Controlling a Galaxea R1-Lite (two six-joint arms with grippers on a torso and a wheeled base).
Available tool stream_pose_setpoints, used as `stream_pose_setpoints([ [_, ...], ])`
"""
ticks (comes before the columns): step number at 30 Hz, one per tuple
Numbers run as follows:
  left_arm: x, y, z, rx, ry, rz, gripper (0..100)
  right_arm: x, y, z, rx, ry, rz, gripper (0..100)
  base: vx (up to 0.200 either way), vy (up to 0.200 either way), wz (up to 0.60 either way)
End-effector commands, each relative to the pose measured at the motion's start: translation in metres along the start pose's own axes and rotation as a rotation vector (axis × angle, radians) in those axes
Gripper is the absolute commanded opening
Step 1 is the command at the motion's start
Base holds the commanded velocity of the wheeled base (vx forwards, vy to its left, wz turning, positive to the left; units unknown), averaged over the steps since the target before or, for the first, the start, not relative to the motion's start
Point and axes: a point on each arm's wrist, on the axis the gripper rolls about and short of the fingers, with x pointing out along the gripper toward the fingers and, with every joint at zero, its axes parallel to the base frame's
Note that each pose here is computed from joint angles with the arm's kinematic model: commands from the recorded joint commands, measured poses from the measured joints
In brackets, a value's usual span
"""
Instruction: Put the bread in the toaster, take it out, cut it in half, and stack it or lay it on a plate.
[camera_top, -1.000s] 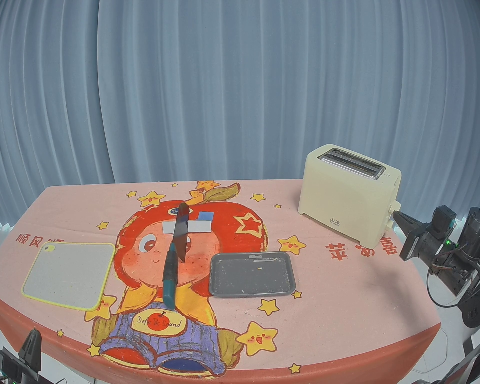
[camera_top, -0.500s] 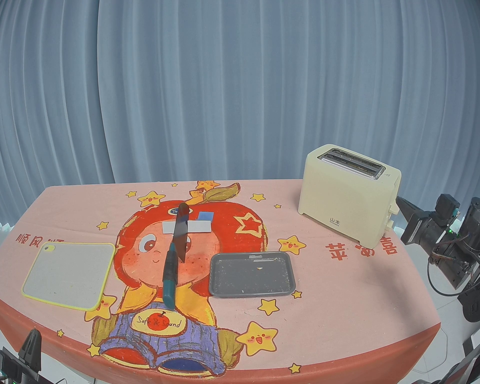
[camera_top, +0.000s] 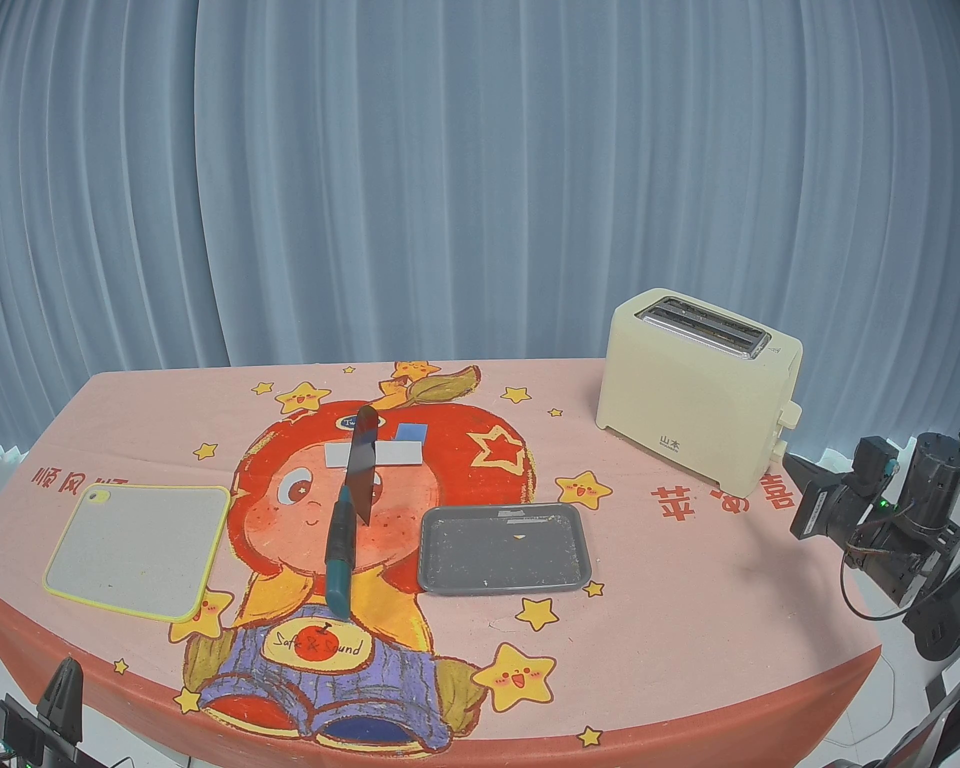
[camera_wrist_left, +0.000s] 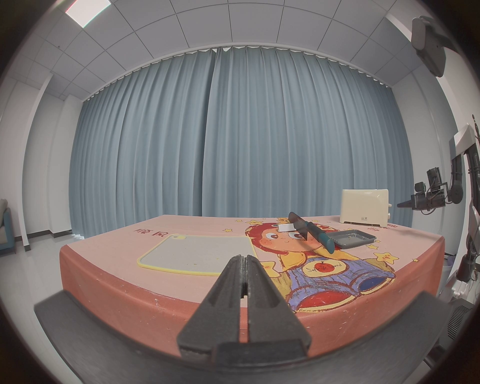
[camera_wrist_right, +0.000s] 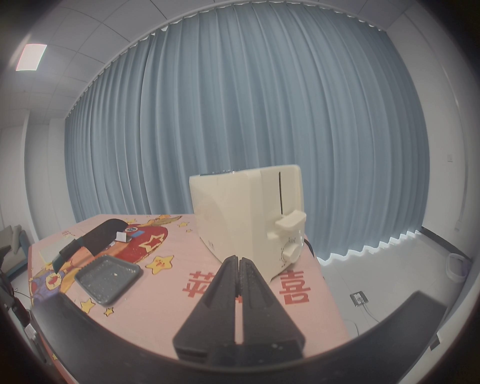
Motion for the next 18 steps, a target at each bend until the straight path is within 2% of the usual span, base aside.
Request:
stream_pose_setpoints([
  [1,0.000,0.000,-0.005,0.000,0.001,0.000,0,0.004,-0.001,-0.012,-0.005,0.059,-0.006,0,0.000,0.000,0.00],
  [6,0.000,0.000,-0.005,0.000,0.000,0.000,0,0.005,-0.002,-0.016,-0.011,0.078,-0.008,0,0.000,0.000,0.00],
  [12,0.000,0.000,-0.005,0.000,0.001,0.000,0,0.024,-0.004,-0.003,-0.070,0.031,-0.013,0,0.000,0.000,0.00],
  [18,0.000,0.000,-0.005,0.000,0.001,0.002,0,0.031,-0.011,-0.007,-0.085,0.064,-0.038,0,0.000,0.000,0.00],
])
